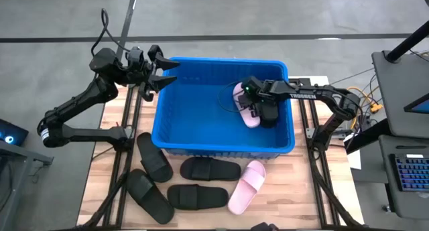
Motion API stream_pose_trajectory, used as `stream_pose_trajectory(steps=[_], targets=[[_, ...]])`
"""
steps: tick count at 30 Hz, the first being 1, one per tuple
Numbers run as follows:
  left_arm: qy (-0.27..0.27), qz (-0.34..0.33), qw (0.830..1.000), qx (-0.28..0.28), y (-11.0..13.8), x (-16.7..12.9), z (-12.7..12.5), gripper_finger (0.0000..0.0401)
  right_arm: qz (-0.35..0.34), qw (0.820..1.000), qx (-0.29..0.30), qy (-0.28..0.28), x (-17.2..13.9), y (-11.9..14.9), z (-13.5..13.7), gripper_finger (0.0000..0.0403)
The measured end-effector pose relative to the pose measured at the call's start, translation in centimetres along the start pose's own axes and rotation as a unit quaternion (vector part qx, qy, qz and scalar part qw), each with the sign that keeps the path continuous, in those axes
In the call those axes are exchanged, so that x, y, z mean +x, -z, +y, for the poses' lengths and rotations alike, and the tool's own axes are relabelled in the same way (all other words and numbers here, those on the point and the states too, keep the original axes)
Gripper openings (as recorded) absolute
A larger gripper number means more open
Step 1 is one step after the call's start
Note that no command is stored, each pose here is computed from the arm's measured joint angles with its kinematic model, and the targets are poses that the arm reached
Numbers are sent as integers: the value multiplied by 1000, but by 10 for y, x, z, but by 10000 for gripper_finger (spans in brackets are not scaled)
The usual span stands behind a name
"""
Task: Pick and place slides into bin
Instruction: Put the pink slide into the blue container
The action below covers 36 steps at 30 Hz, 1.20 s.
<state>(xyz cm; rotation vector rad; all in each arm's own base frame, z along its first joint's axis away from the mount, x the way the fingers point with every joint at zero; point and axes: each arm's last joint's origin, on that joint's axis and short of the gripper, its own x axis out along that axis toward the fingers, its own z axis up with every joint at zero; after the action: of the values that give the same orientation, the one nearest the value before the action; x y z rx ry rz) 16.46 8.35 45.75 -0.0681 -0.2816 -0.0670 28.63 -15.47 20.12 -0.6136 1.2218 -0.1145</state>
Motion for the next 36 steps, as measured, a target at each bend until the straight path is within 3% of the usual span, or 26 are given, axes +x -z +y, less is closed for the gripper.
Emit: stream_pose_trajectory(steps=[5, 14, 19, 27, 36], targets=[[0, 0, 1000, 0, 0, 0, 0, 238, 29, 999, -3, 22, 2, 3, 2, 162], [0, 0, 1000, 0, 0, 0, 0, 238, 39, 998, 30, 44, 0, 0, 0, 19], [0, 0, 1000, 0, 0, 0, 0, 238, 35, 996, 61, 46, 0, -2, 1, 13], [0, 0, 1000, -1, 0, 0, 0, 238, 37, 984, 168, 56, -3, -6, 5, 12], [0, 0, 1000, -1, 0, 0, 0, 238, 56, 985, 153, 56, -3, -8, 12, 11]])
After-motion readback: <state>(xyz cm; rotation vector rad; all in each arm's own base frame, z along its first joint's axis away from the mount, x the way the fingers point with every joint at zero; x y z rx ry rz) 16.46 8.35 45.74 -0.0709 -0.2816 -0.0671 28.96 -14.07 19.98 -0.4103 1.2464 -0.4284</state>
